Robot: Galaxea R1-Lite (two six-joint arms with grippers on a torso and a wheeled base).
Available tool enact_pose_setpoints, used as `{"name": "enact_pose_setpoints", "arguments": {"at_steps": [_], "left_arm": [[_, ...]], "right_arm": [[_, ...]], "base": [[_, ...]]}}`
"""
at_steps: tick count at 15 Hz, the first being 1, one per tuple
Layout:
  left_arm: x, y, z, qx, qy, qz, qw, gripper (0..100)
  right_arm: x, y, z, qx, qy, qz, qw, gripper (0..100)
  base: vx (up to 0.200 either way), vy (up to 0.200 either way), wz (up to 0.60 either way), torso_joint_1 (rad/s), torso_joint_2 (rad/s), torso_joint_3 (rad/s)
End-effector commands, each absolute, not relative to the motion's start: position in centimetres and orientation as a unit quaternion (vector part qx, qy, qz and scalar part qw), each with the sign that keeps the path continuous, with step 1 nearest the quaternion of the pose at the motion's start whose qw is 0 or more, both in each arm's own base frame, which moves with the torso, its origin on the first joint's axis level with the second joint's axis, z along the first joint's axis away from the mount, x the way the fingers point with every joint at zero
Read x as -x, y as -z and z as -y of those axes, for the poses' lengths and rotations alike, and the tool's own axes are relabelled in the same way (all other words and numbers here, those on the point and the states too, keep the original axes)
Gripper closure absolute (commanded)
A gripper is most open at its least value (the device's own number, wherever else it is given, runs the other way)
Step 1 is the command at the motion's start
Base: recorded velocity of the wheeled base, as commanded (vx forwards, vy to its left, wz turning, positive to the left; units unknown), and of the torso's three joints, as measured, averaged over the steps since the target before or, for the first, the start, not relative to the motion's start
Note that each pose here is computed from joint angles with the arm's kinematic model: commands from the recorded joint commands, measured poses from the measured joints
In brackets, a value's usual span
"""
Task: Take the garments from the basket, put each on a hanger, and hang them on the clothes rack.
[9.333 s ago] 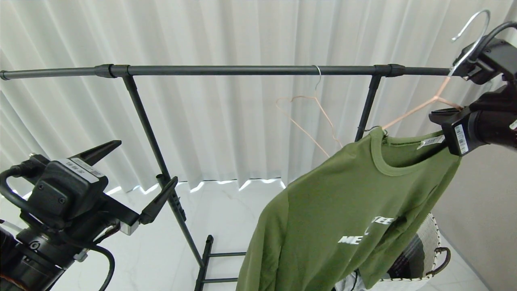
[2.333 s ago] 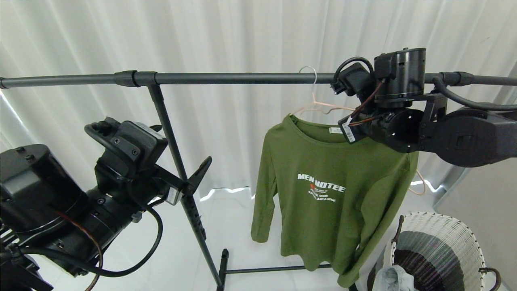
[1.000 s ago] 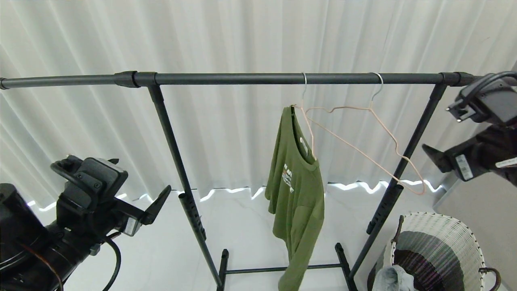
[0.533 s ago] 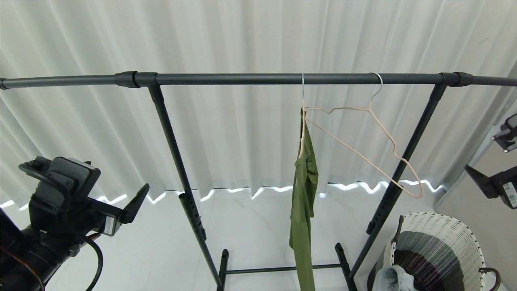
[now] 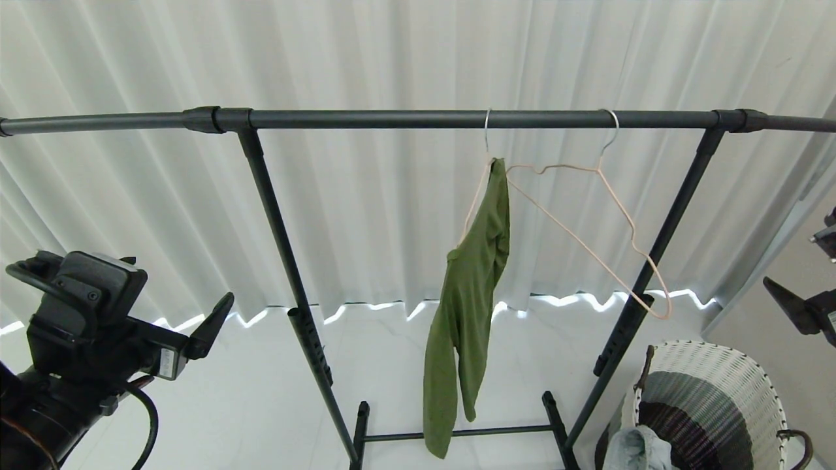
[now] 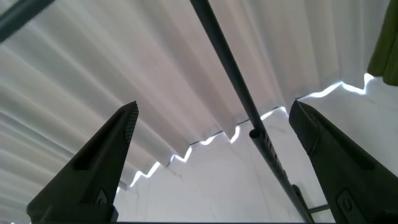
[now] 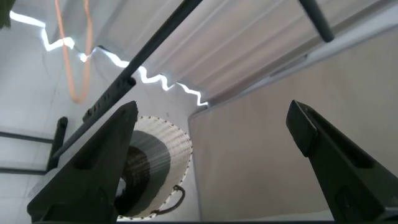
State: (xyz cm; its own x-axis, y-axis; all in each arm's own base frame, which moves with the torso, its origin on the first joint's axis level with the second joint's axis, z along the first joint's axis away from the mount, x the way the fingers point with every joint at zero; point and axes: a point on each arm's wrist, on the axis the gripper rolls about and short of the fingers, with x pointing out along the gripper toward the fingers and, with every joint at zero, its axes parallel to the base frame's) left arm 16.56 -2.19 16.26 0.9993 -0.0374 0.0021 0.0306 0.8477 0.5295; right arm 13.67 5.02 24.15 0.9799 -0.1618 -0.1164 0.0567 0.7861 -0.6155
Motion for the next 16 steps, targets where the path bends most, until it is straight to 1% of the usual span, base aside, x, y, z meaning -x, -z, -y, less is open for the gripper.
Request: {"name": "enact_pose_setpoints", "arguments": {"at_steps": [1,11,16], "left_arm": [[-16.52,-16.33,2.13,-0.275,0.015,0.008,0.961,0],[-16.22,-16.18,2.08,-0.278,0.016,0.006,0.96,0],[-16.13,-16.16,2.06,-0.28,0.014,0.006,0.96,0]], "right_arm": [[-13.62,-24.0,-5.02,0.324,0.057,-0.083,0.941,0],[-13.96,-23.53,-5.17,0.329,0.055,-0.094,0.938,0],[-13.78,-23.07,-5.1,0.331,0.049,-0.098,0.937,0]], "base": [[0.0,0.0,0.0,-0.183,0.44,0.256],[0.0,0.0,0.0,-0.197,0.5,0.303],[0.0,0.0,0.0,-0.153,0.47,0.305]]}}
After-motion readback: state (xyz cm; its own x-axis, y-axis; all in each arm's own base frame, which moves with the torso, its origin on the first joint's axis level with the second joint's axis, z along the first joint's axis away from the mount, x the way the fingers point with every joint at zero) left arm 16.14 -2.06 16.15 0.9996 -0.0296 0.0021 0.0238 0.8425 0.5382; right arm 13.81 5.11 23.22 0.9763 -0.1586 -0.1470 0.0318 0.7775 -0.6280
